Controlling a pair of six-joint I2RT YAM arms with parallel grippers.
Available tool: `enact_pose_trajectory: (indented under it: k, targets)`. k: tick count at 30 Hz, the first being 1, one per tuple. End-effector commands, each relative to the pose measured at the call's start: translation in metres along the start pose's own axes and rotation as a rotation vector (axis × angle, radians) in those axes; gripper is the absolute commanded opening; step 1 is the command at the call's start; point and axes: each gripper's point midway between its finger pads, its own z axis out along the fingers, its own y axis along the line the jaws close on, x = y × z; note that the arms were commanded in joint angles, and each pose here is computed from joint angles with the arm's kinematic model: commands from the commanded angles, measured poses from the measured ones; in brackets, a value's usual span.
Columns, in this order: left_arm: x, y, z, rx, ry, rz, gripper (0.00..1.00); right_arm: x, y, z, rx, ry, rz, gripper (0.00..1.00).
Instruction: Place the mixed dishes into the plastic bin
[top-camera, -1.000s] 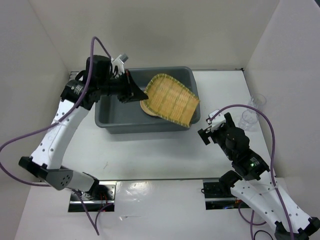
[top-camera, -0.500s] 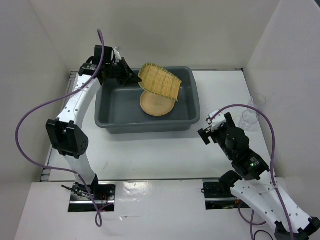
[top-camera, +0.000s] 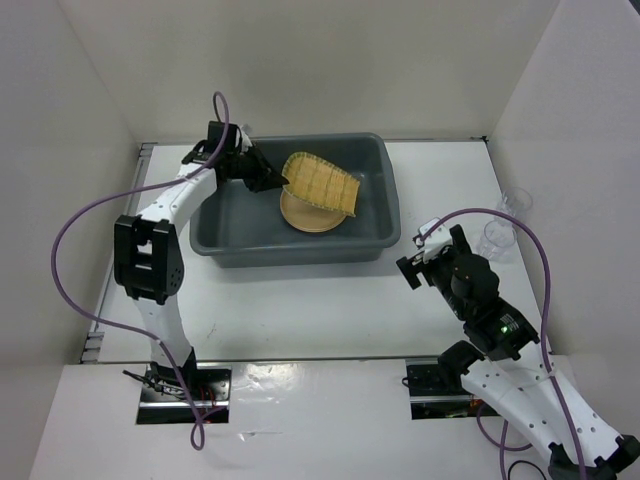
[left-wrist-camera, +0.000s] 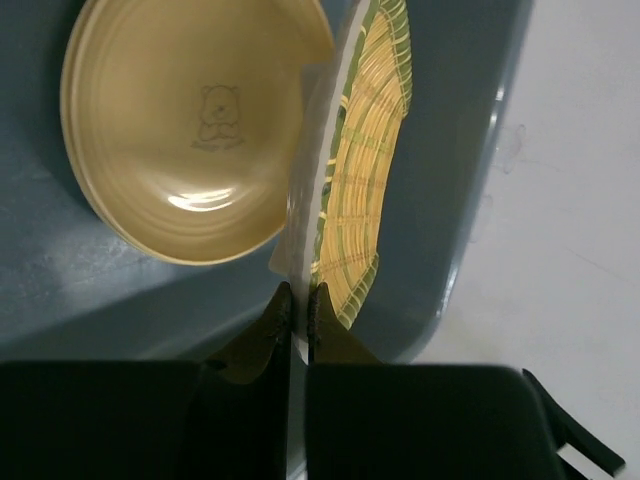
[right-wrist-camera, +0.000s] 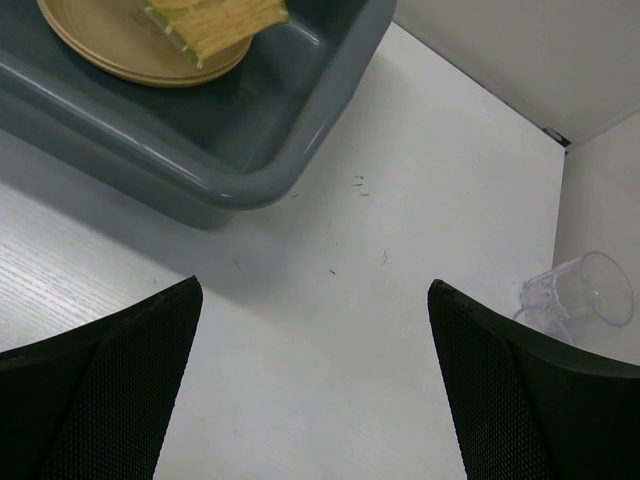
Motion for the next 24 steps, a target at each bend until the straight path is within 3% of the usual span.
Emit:
enact_pose_trajectory:
  k: [1, 15, 24]
  targets:
    - [-0.012, -0.023, 0.006, 0.123, -0.036, 0.037, 0.0, -0.006, -0.003, 0.002, 0.011, -0.016, 0.016, 0.98]
    - [-0.005, 0.033, 0.057, 0.038, 0.009, -0.003, 0.0, 0.0, -0.003, 0.006, 0.011, 0.013, 0.014, 0.98]
    - [0.001, 0.058, 0.067, -0.034, 0.032, -0.006, 0.03, 0.002, -0.001, 0.006, -0.004, 0.018, 0.002, 0.98]
